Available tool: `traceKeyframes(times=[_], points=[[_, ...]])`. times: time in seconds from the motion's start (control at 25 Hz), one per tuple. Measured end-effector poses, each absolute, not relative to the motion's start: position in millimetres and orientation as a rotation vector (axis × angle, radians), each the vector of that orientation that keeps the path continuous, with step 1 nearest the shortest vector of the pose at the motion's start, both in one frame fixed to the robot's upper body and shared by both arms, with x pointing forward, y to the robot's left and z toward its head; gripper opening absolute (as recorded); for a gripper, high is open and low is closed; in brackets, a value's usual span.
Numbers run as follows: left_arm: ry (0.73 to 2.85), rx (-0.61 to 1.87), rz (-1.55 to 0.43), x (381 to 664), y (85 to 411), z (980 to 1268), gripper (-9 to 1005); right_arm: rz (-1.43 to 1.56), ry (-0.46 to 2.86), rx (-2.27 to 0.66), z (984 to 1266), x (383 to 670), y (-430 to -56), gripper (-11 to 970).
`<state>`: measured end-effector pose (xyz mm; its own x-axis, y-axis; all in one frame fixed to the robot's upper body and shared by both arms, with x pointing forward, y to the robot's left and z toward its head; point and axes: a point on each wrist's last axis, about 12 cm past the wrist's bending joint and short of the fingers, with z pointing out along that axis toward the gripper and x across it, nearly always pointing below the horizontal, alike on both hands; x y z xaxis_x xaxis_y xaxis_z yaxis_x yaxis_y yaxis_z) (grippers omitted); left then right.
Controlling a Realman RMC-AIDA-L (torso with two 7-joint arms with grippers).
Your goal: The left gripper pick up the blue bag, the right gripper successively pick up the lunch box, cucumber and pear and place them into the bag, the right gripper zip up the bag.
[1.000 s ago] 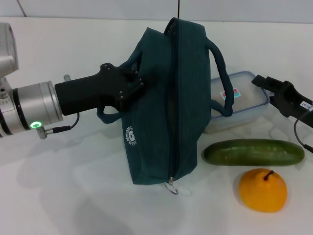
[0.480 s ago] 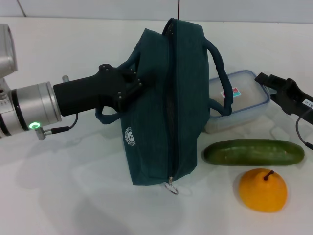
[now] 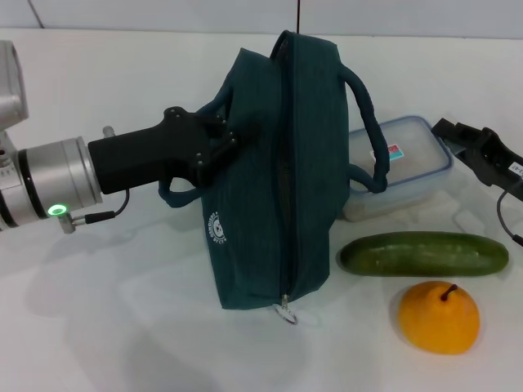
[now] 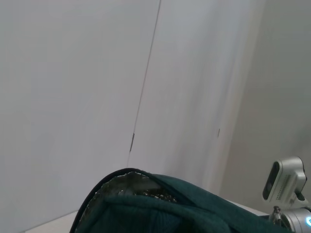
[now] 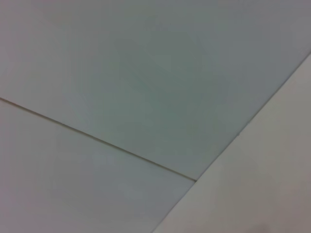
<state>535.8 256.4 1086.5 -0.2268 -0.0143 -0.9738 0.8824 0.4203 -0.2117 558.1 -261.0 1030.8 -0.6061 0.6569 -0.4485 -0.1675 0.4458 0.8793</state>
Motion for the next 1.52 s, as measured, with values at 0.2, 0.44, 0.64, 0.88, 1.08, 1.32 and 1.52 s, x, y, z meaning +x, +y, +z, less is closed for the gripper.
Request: traceKeyframes(times=[0.2, 0.44, 0.64, 0.88, 1.08, 1.32, 1.52], points=[[1.569, 0.767, -1.026, 536.4, 259.2, 1089.0, 41, 1.218, 1.868, 0.355, 1030.6, 557.5, -261.5, 142], [1.559, 0.696, -1.052, 539.2, 267.6, 1096.1, 40, 1.145, 1.842, 0.200, 1033.6, 557.0, -259.5, 120], [1.575, 0.682, -1.094, 539.5, 270.8, 1100.1, 40, 1.057, 1.802, 0.064, 1036.3, 555.6, -260.6, 115], [1.663, 0.659, -1.158, 547.7, 279.7, 1108.9, 40, 0.995, 1.697, -0.096, 1044.8, 548.6, -261.8, 109], [1.756, 0.644, -1.222, 554.3, 283.1, 1115.1, 41, 0.987, 1.629, -0.171, 1051.3, 544.9, -262.1, 103], [1.784, 0.661, -1.234, 553.2, 278.3, 1111.5, 41, 0.990, 1.558, -0.172, 1059.0, 542.5, -269.2, 99], [1.789, 0.664, -1.240, 551.9, 275.6, 1109.4, 40, 1.019, 1.446, -0.175, 1074.6, 542.3, -276.4, 105]])
